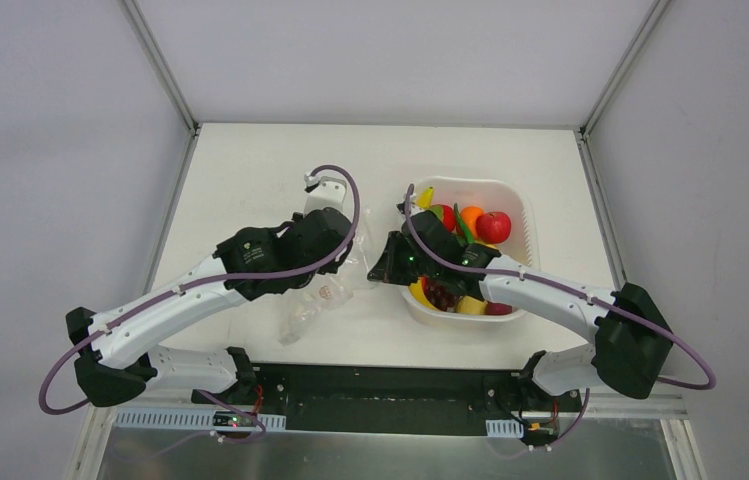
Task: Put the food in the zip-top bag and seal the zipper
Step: Open the zipper of the food storage bag.
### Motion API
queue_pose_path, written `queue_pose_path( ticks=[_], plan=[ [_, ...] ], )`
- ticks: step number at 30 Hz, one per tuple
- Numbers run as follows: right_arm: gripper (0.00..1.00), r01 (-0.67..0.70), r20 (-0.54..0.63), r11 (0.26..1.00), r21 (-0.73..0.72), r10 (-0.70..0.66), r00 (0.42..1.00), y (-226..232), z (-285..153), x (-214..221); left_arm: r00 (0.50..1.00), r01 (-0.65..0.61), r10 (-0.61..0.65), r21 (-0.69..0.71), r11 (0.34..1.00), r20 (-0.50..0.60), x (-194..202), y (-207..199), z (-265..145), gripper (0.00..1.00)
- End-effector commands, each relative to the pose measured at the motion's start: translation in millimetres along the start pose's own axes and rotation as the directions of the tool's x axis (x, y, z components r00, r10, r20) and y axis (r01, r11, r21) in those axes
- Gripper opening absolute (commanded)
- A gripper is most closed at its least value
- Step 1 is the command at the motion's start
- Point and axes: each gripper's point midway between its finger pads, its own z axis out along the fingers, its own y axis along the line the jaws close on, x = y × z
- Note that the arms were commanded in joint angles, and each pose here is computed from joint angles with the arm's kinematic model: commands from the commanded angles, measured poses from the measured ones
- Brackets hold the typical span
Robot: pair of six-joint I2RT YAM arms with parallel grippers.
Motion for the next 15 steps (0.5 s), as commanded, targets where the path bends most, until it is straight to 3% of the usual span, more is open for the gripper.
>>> queue_pose_path(
  ticks=[1, 6, 8, 15],
  plan=[
    [0.00, 0.041, 0.021, 0.989, -0.140, -0.039, 0.999, 36.5, -13.3, -9.8, 1.000, 0.002, -0.002, -0.014, 1.000, -0.016, 6.9, 1.6, 0.4, 0.00],
    [0.09, 0.040, 0.006, 0.988, -0.146, -0.040, 0.999, 40.4, -14.0, -9.5, 0.999, 0.017, -0.017, -0.009, 1.000, -0.047, 21.0, -2.5, 7.0, 0.00],
    [0.23, 0.049, 0.036, 0.993, -0.109, -0.045, 0.998, 34.9, -13.1, -15.6, 0.998, 0.033, -0.032, 0.017, 0.999, -0.051, 24.2, -7.2, 8.2, 0.00],
    [0.34, 0.076, 0.089, 0.994, -0.073, -0.069, 0.994, 38.7, -2.5, -36.1, 0.996, 0.063, -0.055, 0.115, 0.991, -0.073, 34.0, -26.2, 11.2, 0.00]
  ],
)
